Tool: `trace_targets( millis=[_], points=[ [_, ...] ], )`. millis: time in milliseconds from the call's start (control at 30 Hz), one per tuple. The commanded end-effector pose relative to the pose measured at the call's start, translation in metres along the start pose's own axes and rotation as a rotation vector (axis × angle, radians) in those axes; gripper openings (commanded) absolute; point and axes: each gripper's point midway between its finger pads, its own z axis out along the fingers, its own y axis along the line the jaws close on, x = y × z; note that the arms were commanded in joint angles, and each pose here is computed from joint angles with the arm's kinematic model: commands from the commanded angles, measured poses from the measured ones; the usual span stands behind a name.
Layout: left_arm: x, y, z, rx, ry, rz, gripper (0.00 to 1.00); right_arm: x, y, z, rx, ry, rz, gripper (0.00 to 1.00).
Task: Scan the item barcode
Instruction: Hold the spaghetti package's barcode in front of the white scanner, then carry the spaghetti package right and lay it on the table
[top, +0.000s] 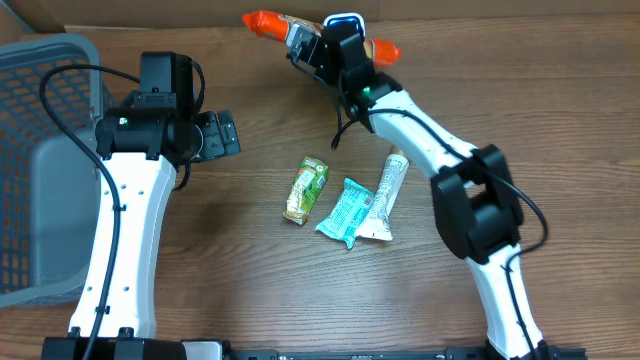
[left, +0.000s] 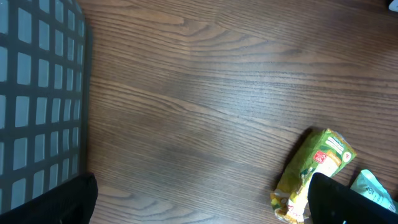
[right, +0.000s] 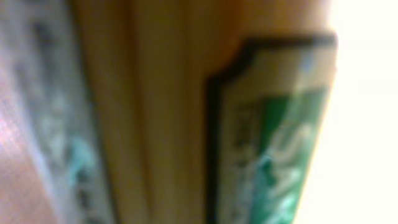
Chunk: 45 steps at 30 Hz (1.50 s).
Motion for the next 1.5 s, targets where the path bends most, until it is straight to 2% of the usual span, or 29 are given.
trace_targets(
  millis=[0, 167, 333, 467, 600, 700, 867, 1067, 1167, 1233, 1333, 1400, 1467],
  points=[
    [0.001, 0.001, 0.003, -0.010, 0.005, -0.004, 1.00, -0.078, -0.131, -0.115, 0.187, -0.178, 0.238, 0.04],
    [0.001, 0.001, 0.003, -0.010, 0.005, -0.004, 0.99, -0.072, -0.143, -0.173, 0.108, -0.130, 0.508, 0.04],
    [0.001, 0.001, 0.003, -0.010, 0.005, -0.004, 0.99, -0.021, -0.137, -0.216, 0.029, 0.067, 0.814, 0.04],
    [0.001, 0.001, 0.003, -0.010, 0.005, -0.004, 1.00, 0.068, -0.115, -0.235, 0.015, 0.400, 1.049, 0.04],
    [0.001, 0.001, 0.003, -0.010, 0.005, -0.004, 0.99, 0.174, -0.100, -0.249, 0.117, 0.734, 1.336, 0.04],
    [0.001, 0.001, 0.003, -0.010, 0.005, -0.004, 1.00, 0.232, -0.087, -0.249, 0.115, 0.846, 1.479, 0.04],
    [0.001, 0.001, 0.003, -0.010, 0.005, -0.004, 1.00, 0.297, -0.068, -0.235, 0.036, 0.824, 1.725, 0.04],
    [0.001, 0.001, 0.003, -0.010, 0.005, -0.004, 1.00, 0.382, -0.043, -0.241, 0.308, 0.860, 2.188, 0.04],
    [0.001, 0.001, 0.003, -0.010, 0.005, -0.004, 1.00, 0.402, -0.036, -0.242, 0.385, 0.841, 2.309, 0.04],
    [0.001, 0.001, 0.003, -0.010, 0.005, -0.004, 0.99, 0.408, -0.036, -0.240, 0.391, 0.810, 2.323, 0.04],
    [0.001, 0.001, 0.003, -0.010, 0.005, -0.004, 0.99, 0.410, -0.043, -0.238, 0.384, 0.774, 2.277, 0.49],
    [0.001, 0.001, 0.003, -0.010, 0.005, -0.004, 1.00, 0.408, -0.051, -0.235, 0.348, 0.744, 2.215, 0.72],
    [0.001, 0.001, 0.003, -0.010, 0.005, -0.004, 1.00, 0.396, -0.061, -0.231, 0.257, 0.695, 2.151, 0.89]
  ],
)
